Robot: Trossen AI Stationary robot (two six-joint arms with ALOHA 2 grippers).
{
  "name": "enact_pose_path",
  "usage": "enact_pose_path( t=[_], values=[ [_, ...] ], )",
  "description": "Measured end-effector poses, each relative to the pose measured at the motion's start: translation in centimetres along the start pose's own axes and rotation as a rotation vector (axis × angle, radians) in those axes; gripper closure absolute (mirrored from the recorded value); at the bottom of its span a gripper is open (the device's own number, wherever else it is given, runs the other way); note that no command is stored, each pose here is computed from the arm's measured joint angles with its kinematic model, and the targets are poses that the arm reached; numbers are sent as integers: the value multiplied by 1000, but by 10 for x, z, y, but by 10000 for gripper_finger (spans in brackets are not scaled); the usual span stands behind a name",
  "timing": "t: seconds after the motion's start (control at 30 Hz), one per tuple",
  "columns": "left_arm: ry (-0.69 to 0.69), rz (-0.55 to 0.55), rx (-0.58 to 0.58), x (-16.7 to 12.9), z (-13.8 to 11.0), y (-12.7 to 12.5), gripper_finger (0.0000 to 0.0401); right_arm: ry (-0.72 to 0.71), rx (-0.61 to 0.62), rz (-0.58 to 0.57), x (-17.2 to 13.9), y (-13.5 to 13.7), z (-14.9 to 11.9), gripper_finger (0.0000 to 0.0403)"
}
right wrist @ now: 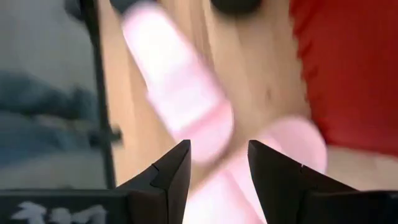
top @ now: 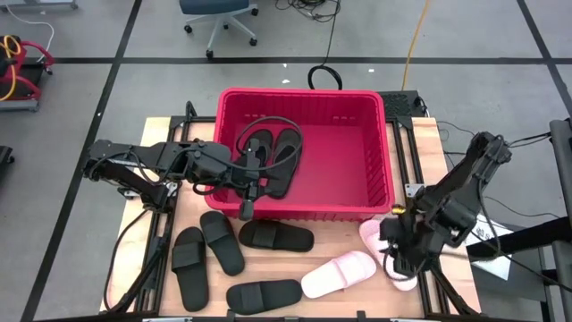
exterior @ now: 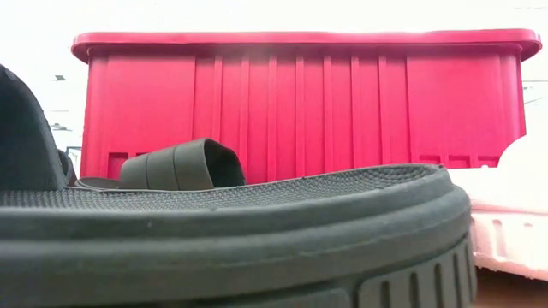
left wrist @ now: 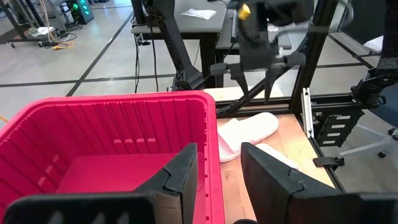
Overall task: Pick and place slides into bin
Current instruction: Put the pink slide into the red bin
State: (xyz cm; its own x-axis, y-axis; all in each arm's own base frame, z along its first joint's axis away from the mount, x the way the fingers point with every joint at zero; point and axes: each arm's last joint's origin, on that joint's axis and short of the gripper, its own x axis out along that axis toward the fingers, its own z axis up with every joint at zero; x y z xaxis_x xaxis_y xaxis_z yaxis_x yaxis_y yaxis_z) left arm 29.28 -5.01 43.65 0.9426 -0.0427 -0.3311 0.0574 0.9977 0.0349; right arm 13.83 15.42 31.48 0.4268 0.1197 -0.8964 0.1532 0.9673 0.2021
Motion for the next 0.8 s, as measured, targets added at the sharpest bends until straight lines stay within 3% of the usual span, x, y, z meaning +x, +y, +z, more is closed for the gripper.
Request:
enact_pose_path(
  t=[0.17,0.33,0.57,0.8],
  values=[
    [0,0,0,0,0,0,279,149,-125,-83,15,5,-10,250],
    [0,0,0,0,0,0,279,159,-129,-94,21,9,-9,250],
    [0,0,0,0,0,0,279,137,-120,-60,22,13,-8,250],
    [0,1,0,0,0,0,279,82,-210,35,23,22,-4,250]
  ],
)
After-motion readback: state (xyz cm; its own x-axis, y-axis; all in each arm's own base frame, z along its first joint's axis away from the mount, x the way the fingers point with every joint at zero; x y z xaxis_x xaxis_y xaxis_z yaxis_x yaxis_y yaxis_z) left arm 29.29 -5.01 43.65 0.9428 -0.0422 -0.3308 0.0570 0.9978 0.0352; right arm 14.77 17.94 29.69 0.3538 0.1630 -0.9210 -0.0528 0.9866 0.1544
